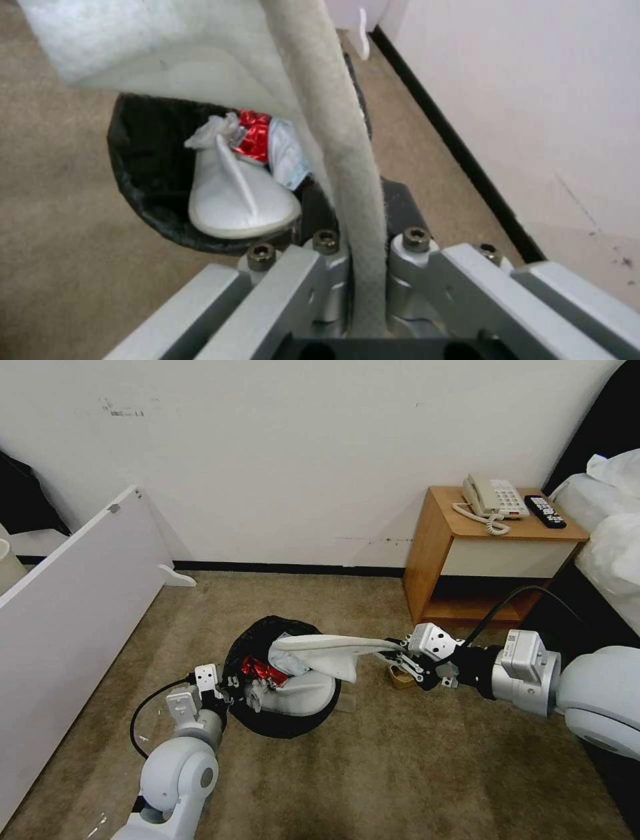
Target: Pick up the trash bin and place the garbage on the floor into it.
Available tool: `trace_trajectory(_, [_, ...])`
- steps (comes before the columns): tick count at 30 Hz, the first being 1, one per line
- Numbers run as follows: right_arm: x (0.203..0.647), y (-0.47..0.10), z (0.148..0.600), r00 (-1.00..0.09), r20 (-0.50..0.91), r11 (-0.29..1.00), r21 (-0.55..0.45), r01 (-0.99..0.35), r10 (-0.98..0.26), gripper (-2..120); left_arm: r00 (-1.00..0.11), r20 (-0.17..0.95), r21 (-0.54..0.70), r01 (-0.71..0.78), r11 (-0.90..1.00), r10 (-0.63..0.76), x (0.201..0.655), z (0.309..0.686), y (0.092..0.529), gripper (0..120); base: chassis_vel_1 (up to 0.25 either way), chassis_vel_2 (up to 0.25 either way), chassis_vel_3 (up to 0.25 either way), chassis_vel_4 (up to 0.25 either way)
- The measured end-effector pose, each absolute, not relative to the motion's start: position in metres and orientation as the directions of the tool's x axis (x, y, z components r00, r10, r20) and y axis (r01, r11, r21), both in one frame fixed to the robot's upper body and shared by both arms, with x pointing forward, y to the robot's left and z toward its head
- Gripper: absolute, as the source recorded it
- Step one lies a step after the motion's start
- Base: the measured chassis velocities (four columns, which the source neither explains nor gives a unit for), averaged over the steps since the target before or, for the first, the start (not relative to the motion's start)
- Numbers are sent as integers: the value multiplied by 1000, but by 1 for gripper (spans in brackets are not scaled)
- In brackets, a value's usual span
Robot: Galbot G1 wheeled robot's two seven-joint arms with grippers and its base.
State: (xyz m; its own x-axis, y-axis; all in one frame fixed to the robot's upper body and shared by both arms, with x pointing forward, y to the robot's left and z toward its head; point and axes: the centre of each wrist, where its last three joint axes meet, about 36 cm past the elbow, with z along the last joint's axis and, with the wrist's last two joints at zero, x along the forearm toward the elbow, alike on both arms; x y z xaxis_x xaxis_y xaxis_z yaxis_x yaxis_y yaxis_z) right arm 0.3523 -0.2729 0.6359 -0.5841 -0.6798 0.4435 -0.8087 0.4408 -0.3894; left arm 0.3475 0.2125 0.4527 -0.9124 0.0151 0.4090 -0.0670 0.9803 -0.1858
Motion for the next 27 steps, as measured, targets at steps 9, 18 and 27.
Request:
trace_trajectory(9, [358,-276,630,-596,457,463,-377,-802,-660,1,-921,388,-167,-52,985,17,346,454,207,2,0,0,0,0])
trace_trajectory(18, [366,-275,621,-587,475,474,-346,-810,-656,1,-926,375,-168,-31,985,35,347,456,201,2,0,0,0,0])
trace_trajectory(27, [372,-273,611,-583,490,484,-326,-812,-649,1,-928,369,-163,-9,987,53,345,458,196,2,0,0,0,0])
